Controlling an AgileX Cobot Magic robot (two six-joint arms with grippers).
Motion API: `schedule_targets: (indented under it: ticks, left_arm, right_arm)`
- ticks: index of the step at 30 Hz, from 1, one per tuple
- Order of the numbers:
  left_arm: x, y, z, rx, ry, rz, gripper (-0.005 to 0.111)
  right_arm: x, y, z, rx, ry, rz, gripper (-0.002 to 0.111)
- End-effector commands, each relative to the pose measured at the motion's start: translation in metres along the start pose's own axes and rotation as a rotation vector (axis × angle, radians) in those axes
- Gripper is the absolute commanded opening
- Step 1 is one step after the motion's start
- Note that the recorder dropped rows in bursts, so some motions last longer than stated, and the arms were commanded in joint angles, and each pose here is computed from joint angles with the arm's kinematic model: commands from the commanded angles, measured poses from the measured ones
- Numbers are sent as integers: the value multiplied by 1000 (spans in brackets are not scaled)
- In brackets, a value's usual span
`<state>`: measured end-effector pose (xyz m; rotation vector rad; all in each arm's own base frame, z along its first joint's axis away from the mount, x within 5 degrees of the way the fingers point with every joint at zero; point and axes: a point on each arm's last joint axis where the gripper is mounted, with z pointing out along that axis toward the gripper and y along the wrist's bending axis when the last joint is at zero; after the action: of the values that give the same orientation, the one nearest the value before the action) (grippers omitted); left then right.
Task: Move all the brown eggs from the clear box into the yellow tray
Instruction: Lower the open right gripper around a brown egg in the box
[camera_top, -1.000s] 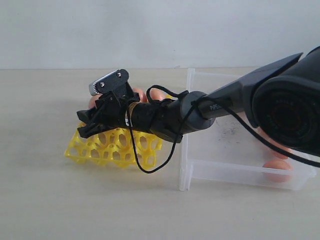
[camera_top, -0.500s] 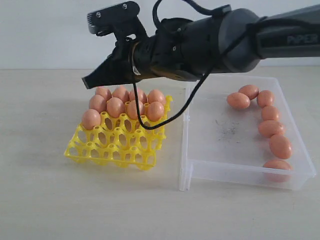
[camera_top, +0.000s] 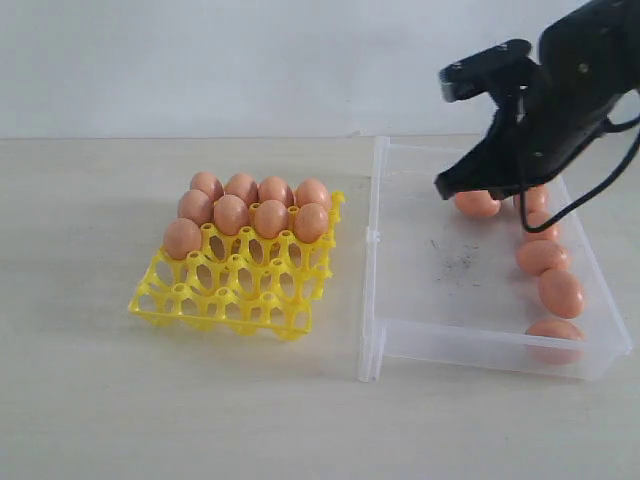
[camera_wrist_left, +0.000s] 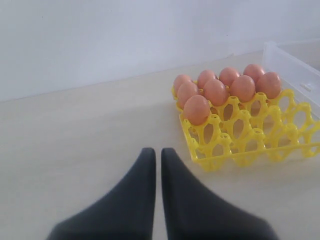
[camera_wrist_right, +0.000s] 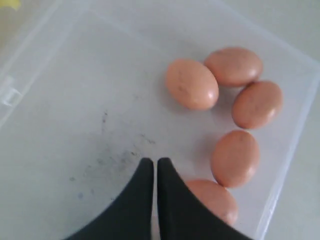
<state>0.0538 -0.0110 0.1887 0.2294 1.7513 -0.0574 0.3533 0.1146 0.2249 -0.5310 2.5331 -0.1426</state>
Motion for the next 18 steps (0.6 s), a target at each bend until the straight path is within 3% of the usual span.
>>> schedule_targets:
  ticks: [1, 3, 5, 7, 9, 11, 12, 15, 18]
  left_arm:
    - [1, 0, 0, 4, -4, 3, 4]
    - [1, 0, 0, 4, -4, 3, 4]
    - [1, 0, 0, 4, -4, 3, 4]
    - [1, 0, 0, 4, -4, 3, 4]
    - [1, 0, 0, 4, -4, 3, 4]
    - [1, 0, 0, 4, -4, 3, 4]
    - [1, 0, 0, 4, -4, 3, 4]
    - [1, 0, 0, 4, -4, 3, 4]
    - [1, 0, 0, 4, -4, 3, 4]
  right_arm:
    - [22, -43, 5, -68, 147, 81, 0]
    - [34, -61, 12, -83, 243, 23, 0]
    - [38, -64, 15, -107, 264, -126, 0]
    - [39, -63, 16, -127, 261, -258, 7]
    - [37, -63, 16, -126, 235, -318, 29]
    - [33, -65, 18, -101, 191, -337, 68]
    - [32, -65, 18, -96, 184, -339, 69]
    - [35, -64, 32, -113, 201, -404, 55]
    - [40, -61, 51, -132, 224, -452, 49]
